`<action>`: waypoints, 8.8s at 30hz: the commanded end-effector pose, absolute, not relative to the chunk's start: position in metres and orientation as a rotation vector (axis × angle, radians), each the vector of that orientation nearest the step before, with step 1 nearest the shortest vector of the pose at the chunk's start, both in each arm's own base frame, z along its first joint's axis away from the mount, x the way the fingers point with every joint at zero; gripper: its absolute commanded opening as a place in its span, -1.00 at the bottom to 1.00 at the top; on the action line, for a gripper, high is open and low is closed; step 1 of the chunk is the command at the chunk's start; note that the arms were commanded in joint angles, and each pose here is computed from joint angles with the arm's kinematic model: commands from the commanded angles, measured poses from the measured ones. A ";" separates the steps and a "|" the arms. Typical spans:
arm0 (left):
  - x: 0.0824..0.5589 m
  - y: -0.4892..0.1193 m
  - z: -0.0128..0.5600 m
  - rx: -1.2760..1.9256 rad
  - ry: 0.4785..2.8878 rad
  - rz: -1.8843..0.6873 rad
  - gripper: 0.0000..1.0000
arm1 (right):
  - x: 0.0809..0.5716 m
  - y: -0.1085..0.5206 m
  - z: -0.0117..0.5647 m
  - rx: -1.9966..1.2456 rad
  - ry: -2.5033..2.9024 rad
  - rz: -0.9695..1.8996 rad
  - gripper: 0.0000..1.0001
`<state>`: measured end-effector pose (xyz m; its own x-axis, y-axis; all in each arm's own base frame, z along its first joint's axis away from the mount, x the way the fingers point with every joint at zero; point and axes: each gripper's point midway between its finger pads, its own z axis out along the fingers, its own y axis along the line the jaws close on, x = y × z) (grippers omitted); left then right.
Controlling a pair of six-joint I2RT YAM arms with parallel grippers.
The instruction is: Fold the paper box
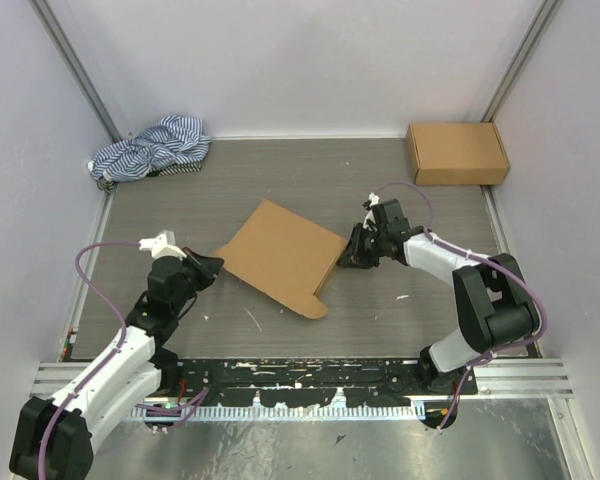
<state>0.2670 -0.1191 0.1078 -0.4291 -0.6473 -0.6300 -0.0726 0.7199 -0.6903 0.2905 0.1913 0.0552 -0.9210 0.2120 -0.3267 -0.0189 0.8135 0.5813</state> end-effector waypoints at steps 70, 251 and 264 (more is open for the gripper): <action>0.314 -0.120 0.099 -0.130 2.122 -0.287 0.57 | 0.352 0.235 0.086 -0.299 2.392 0.530 0.60; 0.271 -0.172 0.091 0.064 2.591 -0.589 0.14 | 0.308 0.278 0.123 -0.464 2.478 0.706 0.63; 0.274 -0.169 0.083 0.064 2.601 -0.560 0.13 | 0.309 0.279 0.105 -0.472 2.516 0.690 0.63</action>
<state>0.2645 -0.1608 0.0752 -0.8968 -0.0608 -0.4382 0.1099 0.9288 -0.3539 0.3014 0.2592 0.0910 -0.8495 -0.1946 -0.4903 -0.3927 0.8539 0.3416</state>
